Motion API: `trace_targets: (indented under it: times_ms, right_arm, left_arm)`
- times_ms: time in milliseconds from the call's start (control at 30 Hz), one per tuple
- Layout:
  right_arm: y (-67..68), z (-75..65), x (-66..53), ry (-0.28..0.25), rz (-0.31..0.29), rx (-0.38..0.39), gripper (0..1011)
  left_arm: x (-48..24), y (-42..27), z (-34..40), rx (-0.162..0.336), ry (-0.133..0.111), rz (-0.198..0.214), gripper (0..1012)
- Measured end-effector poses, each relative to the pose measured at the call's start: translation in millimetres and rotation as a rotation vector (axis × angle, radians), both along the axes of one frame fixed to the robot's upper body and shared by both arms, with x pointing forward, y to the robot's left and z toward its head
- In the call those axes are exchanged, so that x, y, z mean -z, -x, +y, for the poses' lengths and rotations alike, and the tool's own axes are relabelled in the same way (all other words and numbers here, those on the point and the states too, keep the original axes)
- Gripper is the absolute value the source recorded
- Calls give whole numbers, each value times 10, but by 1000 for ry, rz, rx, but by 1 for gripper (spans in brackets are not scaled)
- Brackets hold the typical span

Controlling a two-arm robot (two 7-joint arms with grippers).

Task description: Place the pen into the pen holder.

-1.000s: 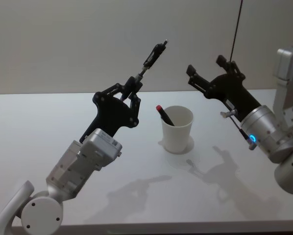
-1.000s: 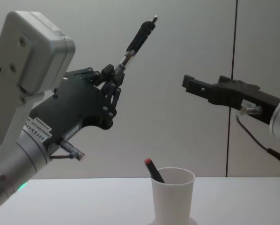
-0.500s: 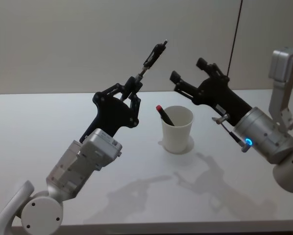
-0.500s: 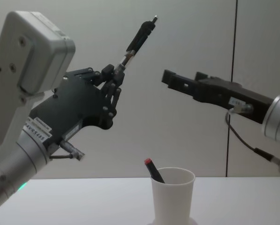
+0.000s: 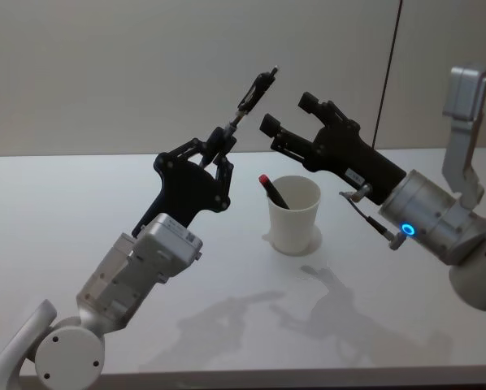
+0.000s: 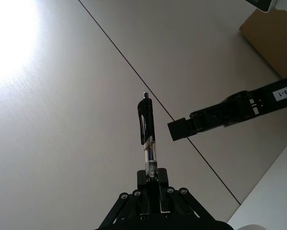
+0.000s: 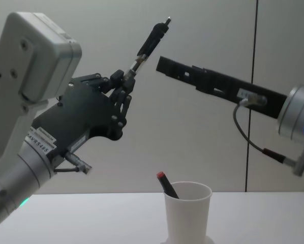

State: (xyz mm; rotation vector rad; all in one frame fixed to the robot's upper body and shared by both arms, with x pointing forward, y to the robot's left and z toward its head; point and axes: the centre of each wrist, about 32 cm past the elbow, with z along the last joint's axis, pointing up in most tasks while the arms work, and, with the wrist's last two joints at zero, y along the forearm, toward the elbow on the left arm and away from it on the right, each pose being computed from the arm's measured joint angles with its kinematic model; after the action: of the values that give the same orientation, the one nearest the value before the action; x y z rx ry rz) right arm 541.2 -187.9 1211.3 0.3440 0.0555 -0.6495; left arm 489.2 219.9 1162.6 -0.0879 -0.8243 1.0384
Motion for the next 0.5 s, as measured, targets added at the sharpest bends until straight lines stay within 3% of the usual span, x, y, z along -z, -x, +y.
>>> trace_targets:
  times_ms: [500]
  right_arm:
    - [-6,-93,-123,-78,26,-78,1002]
  left_arm:
    - [0,0,0,0,0,0,137]
